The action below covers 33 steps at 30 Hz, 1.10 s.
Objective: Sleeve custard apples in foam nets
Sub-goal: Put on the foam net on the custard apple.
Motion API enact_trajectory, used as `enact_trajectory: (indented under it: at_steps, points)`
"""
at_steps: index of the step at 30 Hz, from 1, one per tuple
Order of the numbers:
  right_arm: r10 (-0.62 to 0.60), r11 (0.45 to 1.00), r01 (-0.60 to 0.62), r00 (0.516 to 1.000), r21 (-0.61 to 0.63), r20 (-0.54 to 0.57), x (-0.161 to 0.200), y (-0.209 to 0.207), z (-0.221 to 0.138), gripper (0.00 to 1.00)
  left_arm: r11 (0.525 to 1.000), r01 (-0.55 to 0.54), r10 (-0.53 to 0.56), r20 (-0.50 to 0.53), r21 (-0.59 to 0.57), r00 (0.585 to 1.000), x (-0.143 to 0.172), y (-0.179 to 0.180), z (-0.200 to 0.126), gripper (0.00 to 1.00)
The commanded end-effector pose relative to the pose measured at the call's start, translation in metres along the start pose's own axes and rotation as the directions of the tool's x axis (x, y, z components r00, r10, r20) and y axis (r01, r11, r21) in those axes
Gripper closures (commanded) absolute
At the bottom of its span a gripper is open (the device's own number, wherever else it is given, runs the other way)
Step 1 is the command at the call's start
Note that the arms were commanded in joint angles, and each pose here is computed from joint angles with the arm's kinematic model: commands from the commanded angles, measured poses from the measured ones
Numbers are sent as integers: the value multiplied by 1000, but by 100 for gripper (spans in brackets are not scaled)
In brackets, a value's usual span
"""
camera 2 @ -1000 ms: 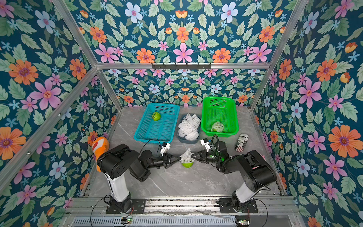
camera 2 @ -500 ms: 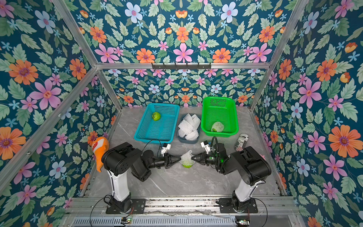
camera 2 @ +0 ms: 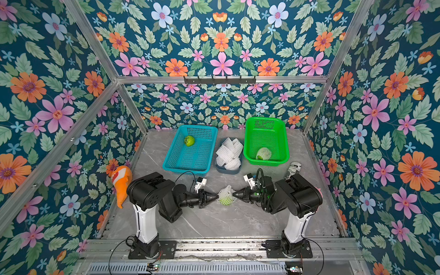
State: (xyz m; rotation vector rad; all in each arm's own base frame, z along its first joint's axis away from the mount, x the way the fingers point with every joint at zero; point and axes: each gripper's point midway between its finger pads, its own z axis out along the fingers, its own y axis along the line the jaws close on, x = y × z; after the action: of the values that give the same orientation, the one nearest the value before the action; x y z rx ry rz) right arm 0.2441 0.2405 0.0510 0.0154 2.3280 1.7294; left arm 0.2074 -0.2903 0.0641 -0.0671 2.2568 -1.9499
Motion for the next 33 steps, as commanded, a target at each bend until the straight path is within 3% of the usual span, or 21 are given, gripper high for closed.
enact_trajectory:
  at_steps: [1, 18, 33]
  points:
    - [-30, 1000, 30, 1000, 7, 7, -1, -1, 0, 100, 995, -82, 82, -7, 57, 997, 3, -14, -1, 100]
    - [2, 992, 0, 1000, 127, -20, 8, -29, 6, 100, 999, -40, 40, -40, 12, 998, 11, 9, 3, 100]
    - [-31, 988, 36, 999, 148, -32, 11, -28, 11, 96, 998, -56, 56, -62, -7, 997, 20, 15, 6, 100]
